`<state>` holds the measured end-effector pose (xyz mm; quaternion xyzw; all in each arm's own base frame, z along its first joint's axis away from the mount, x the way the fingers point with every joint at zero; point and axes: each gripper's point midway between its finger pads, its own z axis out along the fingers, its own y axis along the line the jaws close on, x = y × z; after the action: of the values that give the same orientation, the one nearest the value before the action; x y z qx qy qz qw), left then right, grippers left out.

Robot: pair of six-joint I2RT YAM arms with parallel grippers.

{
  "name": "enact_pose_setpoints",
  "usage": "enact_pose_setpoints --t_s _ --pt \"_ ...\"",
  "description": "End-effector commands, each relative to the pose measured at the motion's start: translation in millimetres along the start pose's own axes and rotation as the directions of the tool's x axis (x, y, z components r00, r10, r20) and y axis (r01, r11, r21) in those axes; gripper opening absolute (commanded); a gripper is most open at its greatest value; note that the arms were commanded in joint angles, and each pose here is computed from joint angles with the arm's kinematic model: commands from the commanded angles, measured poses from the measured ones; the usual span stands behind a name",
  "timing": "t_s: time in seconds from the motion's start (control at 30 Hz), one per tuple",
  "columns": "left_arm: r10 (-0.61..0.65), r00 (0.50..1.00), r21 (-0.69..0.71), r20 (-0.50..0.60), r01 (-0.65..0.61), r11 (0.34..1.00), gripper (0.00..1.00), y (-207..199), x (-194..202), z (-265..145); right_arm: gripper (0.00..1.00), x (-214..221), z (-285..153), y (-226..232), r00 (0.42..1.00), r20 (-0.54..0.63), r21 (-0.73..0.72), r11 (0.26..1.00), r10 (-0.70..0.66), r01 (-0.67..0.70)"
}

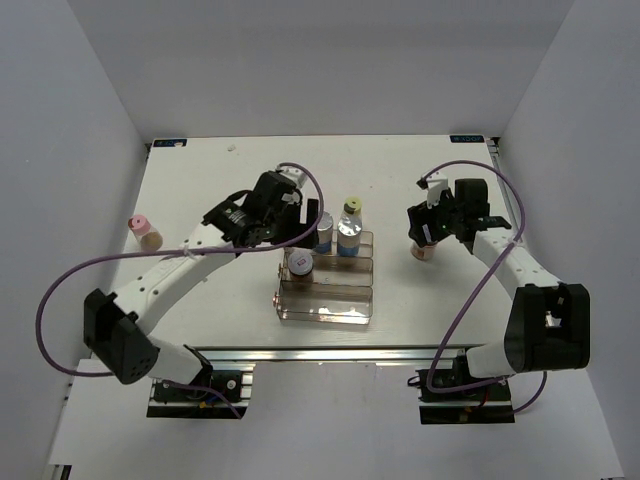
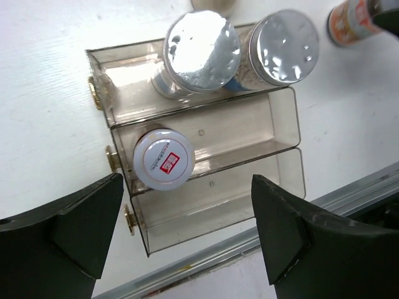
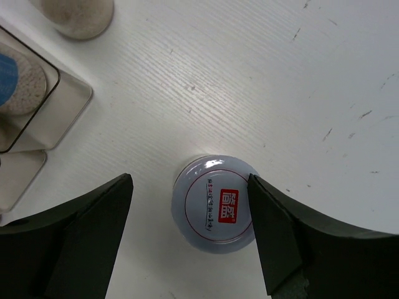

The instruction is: Organize the condiment bottles

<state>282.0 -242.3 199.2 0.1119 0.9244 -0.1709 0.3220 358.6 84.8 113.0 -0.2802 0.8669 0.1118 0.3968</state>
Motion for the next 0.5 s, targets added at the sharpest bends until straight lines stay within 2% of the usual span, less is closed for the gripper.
enact_pose_setpoints --t_s 0.0,0.03,0.13,0.23,0.47 --pt "-0.046 0.990 -0.036 0.131 0.051 0.998 0.93 7 -24 -42 0.79 35 10 0 0.992 -0.117 0.004 0.999 0.043 -0.043" --pt "-0.056 0.982 -0.061 0.179 0.068 0.996 0.94 14 -29 -53 0.78 34 11 -2 0.992 -0.119 0.012 0.999 0.044 -0.043" --pt "-0.079 0.970 -0.090 0.231 0.102 0.991 0.96 25 -29 -66 0.79 25 8 -3 0.995 -0.094 0.015 0.999 0.039 -0.038" --pt "-0.102 0.965 -0.098 0.242 0.129 0.987 0.96 30 -23 -71 0.80 13 1 -3 0.999 -0.044 0.021 1.000 0.016 -0.015" --pt "-0.133 0.960 -0.098 0.245 0.161 0.982 0.96 35 -12 -71 0.80 14 -10 1 0.999 -0.045 0.024 1.000 0.016 -0.015"
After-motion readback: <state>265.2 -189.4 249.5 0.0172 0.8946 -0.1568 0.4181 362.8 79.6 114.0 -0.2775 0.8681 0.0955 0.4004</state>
